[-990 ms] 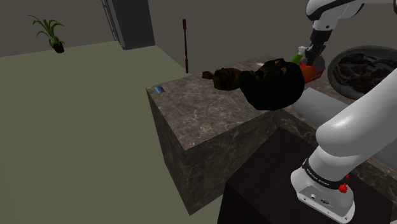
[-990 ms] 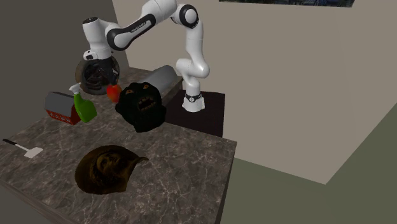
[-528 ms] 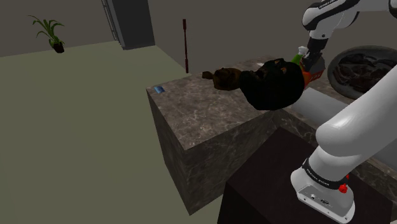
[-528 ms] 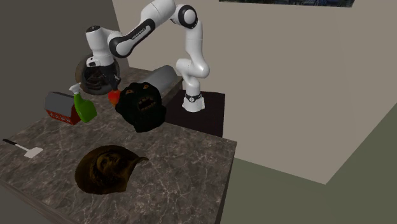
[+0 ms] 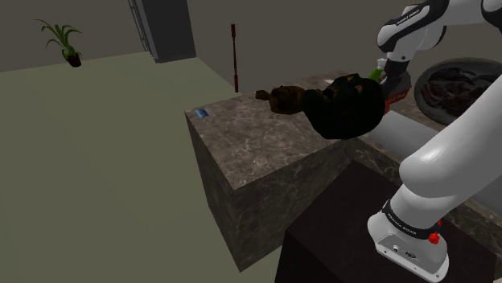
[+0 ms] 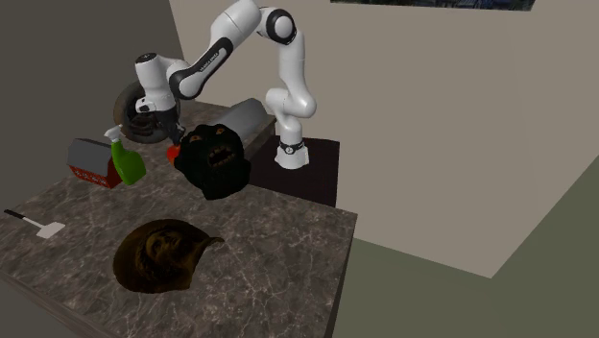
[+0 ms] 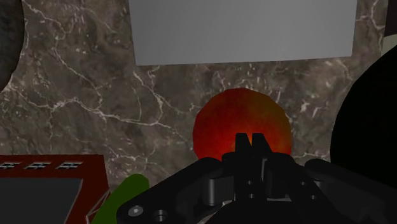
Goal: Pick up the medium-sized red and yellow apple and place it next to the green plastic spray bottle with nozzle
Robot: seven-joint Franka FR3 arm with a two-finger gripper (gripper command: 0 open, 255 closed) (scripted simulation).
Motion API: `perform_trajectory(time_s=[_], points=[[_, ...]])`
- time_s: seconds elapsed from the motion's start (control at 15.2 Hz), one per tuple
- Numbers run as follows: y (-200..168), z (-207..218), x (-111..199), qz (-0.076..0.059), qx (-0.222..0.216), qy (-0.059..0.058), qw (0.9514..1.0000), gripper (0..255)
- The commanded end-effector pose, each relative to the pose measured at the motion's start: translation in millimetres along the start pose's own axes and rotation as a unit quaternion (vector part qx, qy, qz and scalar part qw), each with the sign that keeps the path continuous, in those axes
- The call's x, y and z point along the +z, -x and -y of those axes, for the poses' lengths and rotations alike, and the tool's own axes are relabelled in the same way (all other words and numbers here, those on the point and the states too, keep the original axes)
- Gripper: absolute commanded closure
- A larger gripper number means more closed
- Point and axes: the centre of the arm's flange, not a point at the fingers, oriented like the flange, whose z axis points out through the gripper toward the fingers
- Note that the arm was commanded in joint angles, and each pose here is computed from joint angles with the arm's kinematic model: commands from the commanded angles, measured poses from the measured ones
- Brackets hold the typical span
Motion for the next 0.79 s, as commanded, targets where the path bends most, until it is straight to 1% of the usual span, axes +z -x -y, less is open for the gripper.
perform_trajectory(time_s=[0.0, 0.4, 0.46, 0.73], points=[[-0.7, -0.1, 3.0, 0.000, 0.000, 0.000, 1.0000, 255], [-0.7, -0.1, 3.0, 0.000, 0.000, 0.000, 1.0000, 255], [-0.7, -0.1, 3.0, 0.000, 0.000, 0.000, 1.0000, 0], [-0.7, -0.1, 3.0, 0.000, 0.000, 0.000, 1.0000, 0]])
